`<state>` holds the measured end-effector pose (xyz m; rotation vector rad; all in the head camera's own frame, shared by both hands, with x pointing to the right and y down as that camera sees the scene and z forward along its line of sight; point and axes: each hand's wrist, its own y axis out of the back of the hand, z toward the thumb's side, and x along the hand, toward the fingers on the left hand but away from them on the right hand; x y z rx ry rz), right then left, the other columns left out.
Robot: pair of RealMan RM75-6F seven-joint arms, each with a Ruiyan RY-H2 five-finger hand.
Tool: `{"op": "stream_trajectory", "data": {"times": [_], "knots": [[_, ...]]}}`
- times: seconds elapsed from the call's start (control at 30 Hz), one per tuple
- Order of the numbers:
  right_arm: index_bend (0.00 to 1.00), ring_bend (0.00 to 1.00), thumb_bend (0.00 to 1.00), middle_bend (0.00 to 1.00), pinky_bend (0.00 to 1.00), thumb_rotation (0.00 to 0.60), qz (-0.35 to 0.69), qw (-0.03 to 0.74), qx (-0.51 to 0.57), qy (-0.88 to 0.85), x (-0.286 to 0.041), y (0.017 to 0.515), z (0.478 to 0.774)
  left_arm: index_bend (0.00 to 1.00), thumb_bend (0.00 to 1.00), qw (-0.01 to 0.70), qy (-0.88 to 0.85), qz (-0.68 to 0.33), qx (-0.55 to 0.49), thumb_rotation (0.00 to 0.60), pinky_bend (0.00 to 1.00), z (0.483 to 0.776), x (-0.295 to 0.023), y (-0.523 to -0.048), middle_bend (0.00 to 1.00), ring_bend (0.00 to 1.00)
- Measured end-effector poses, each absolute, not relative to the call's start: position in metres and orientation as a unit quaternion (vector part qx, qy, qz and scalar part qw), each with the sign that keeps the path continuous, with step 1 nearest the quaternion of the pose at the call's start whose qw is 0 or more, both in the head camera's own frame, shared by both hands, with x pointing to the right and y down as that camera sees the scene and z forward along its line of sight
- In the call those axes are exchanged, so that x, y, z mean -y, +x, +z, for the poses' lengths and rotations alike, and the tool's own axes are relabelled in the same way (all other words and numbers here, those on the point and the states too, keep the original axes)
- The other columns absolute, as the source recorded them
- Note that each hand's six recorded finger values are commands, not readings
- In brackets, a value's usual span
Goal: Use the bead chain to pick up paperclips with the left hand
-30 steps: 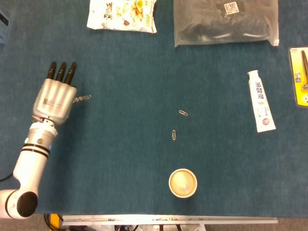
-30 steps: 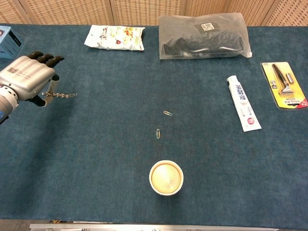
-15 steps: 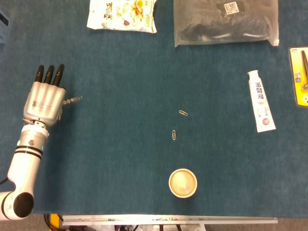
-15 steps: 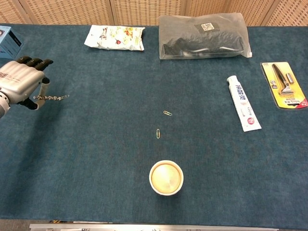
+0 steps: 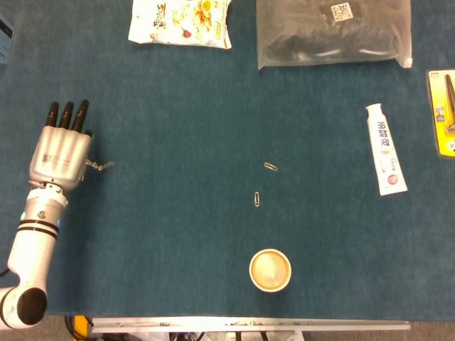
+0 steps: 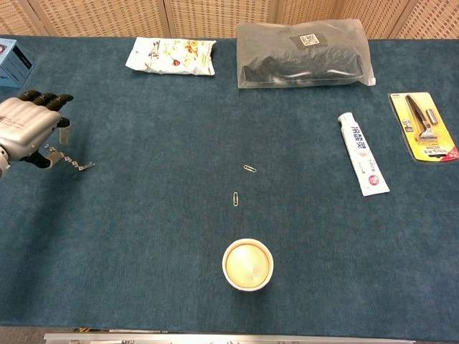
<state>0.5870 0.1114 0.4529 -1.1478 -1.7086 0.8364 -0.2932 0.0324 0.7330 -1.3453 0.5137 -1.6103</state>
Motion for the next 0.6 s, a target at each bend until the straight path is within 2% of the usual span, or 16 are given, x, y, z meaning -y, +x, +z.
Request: {"op": "stream_trajectory", "data": {"times": [0.2, 0.3, 0.43, 0.6], "knots": [[0.44, 0.2, 0.63, 0.36, 0.33, 0.6, 0.339, 0.445, 0.687, -0.465, -0.111, 0.586, 0.454, 0.23, 0.35, 0.466, -0.548, -0.66, -0.217, 0.6, 0.05, 0.731, -0.035, -0.298, 0.0, 0.0], [0.44, 0.2, 0.63, 0.35, 0.33, 0.6, 0.34, 0.445, 0.685, -0.466, -0.11, 0.585, 0.455, 0.2, 0.35, 0.462, -0.547, -0.659, -0.229, 0.6, 0.05, 0.725, -0.035, -0.301, 0.0, 0.0], [0.44, 0.2, 0.63, 0.36, 0.33, 0.6, 0.343, 0.447, 0.681, -0.469, -0.109, 0.582, 0.457, 0.23, 0.35, 0.459, -0.548, -0.651, -0.256, 0.6, 0.06, 0.712, -0.035, -0.305, 0.0, 0.0], [0.44, 0.2, 0.63, 0.35, 0.33, 0.6, 0.35, 0.45, 0.673, -0.472, -0.107, 0.578, 0.461, 0.33, 0.35, 0.472, -0.549, -0.626, -0.29, 0.6, 0.07, 0.688, -0.034, -0.308, 0.03, 0.0]]}}
